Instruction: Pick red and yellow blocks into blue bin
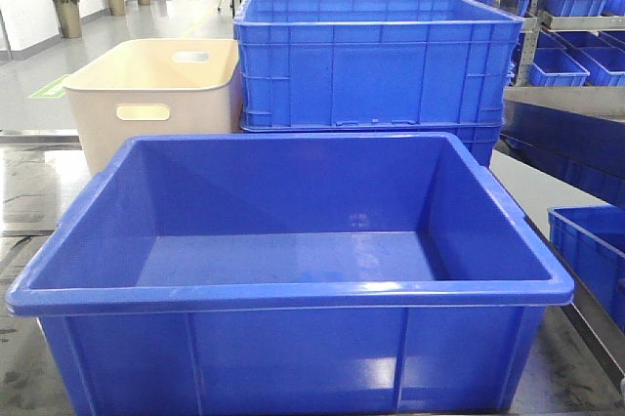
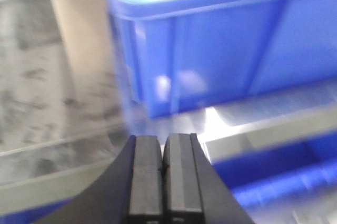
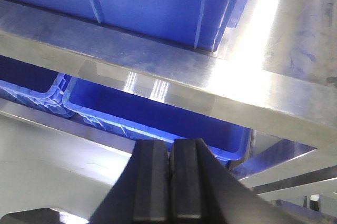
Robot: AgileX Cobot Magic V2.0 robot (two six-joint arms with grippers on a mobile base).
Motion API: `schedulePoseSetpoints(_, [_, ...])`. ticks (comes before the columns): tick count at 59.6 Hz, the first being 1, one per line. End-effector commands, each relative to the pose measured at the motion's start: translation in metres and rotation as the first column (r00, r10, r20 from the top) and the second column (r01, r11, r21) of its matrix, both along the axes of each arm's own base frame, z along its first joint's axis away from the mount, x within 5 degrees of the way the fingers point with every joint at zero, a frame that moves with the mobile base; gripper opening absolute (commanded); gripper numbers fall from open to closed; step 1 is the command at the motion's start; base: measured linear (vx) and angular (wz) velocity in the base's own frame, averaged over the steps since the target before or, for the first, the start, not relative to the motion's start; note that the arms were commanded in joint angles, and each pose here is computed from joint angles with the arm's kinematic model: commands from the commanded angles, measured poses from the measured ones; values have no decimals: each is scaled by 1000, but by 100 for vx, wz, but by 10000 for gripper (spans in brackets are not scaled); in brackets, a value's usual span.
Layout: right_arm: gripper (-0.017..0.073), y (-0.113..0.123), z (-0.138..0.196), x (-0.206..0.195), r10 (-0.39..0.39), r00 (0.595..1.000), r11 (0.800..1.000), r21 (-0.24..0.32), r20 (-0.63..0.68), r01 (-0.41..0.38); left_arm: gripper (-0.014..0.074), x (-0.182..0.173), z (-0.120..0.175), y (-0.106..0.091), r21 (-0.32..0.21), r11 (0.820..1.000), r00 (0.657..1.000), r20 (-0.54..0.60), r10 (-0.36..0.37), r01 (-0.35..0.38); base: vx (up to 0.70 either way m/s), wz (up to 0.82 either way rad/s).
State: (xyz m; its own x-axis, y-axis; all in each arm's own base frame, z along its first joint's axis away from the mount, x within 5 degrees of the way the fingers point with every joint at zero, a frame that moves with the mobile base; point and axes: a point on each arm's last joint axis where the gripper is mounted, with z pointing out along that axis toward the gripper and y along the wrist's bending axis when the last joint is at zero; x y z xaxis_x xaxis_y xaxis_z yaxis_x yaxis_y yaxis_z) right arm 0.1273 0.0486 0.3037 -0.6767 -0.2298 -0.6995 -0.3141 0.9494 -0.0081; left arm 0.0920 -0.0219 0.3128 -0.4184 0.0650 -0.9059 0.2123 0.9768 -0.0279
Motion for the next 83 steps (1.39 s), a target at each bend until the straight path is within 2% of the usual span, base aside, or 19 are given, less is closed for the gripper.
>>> schedulePoseSetpoints(1, [-10, 0, 14, 4, 2, 996, 1000, 15, 91, -4, -8, -2, 5, 3, -53, 998, 980, 196, 32, -22, 0, 0])
schedulePoseSetpoints(9, [-10, 0, 14, 3, 2, 996, 1000, 16, 93, -4, -8, -13, -24, 11, -93, 993, 933, 348, 96, -67, 0, 0])
schedulePoseSetpoints(15, [-10, 0, 14, 3, 2, 996, 1000, 15, 92, -4, -8, -22, -50, 14, -142, 986, 886, 440, 146, -92, 0, 0])
schedulePoseSetpoints(21, [-10, 0, 14, 3, 2, 996, 1000, 15, 92, -4, -8, -29, -69, 17, -179, 978, 859, 478, 183, -109, 0, 0])
schedulePoseSetpoints(33, [-10, 0, 14, 3, 2, 996, 1000, 15, 92, -4, -8, -38, -97, 20, -227, 963, 829, 503, 245, -146, 0, 0])
schedulePoseSetpoints(35, [-10, 0, 14, 3, 2, 996, 1000, 14, 92, -4, -8, -39, -99, 20, -241, 959, 830, 498, 252, -147, 0, 0])
schedulePoseSetpoints(47, [-10, 0, 14, 3, 2, 996, 1000, 14, 90, -4, -8, -38, -104, 21, -229, 960, 855, 453, 251, -161, 0, 0])
schedulePoseSetpoints(83, [-10, 0, 13, 3, 2, 996, 1000, 11, 85, -3, -8, -38, -103, 21, -222, 962, 851, 463, 247, -158, 0, 0])
